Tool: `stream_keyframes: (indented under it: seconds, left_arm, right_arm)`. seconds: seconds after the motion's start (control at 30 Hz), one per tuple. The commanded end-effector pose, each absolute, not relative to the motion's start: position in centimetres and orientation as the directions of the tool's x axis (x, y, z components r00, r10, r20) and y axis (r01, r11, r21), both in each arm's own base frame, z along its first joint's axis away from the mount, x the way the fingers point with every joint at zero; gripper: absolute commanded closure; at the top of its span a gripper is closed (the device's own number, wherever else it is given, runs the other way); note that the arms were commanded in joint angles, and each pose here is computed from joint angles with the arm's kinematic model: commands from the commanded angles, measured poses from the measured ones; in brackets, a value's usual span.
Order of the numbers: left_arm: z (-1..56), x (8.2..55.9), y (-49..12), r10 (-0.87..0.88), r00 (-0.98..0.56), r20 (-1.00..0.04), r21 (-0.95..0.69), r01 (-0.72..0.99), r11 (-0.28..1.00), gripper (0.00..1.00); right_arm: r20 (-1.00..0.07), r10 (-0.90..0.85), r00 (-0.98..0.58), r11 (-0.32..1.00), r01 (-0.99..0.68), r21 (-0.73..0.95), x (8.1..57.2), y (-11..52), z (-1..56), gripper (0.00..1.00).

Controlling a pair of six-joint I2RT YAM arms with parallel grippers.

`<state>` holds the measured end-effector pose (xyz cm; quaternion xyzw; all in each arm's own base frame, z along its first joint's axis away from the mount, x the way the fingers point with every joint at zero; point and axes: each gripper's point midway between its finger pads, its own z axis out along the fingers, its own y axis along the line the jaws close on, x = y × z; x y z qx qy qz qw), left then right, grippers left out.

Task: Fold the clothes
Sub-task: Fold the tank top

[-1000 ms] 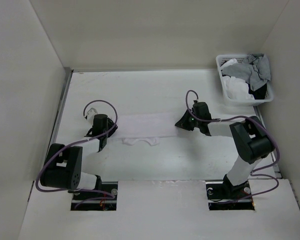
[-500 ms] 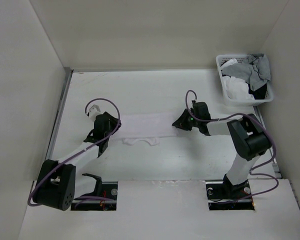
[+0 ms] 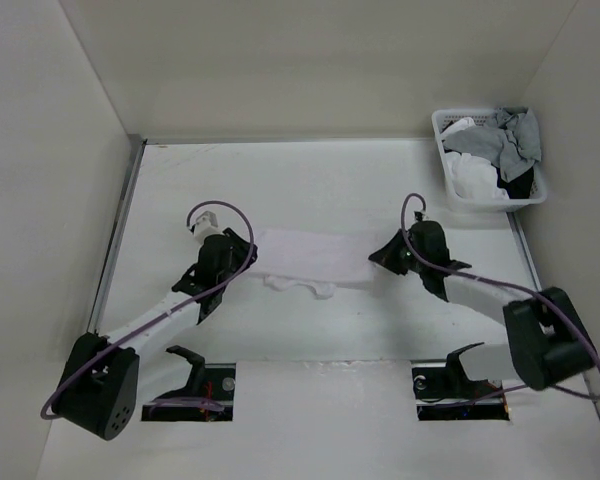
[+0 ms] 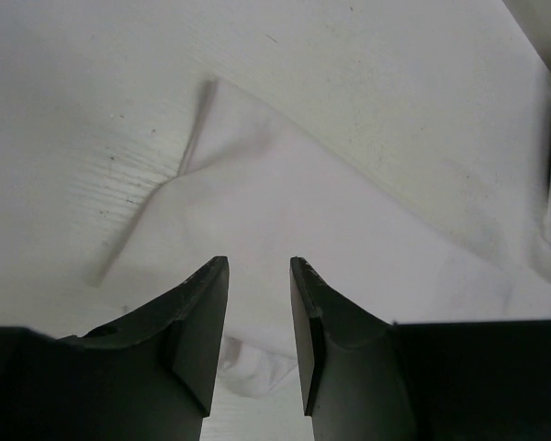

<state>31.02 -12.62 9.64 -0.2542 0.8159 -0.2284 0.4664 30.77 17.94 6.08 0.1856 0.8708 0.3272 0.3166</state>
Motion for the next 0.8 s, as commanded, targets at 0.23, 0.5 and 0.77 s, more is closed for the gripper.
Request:
stream_keyframes:
  seconds: [0.23,0.5,0.77]
  left_arm:
    - [12.2,29.5,-14.9,-0.623,-0.431,-0.653,-0.647,-0.112,0.754,0.69]
    - [12.8,28.2,-13.8,-0.643,-0.407,-0.649,-0.667,-0.103,0.738,0.68]
    - [13.1,27.7,-12.3,-0.664,-0.385,-0.641,-0.685,-0.103,0.721,0.68]
  right_arm:
    - [-0.598,0.508,-0.620,0.766,0.007,0.643,28.0,17.2,15.5,0.99]
    - [-0.644,0.369,-0.670,0.813,-0.102,0.573,29.6,24.0,18.7,0.97]
    - [-0.631,0.256,-0.733,0.834,-0.163,0.528,32.5,32.3,18.1,0.97]
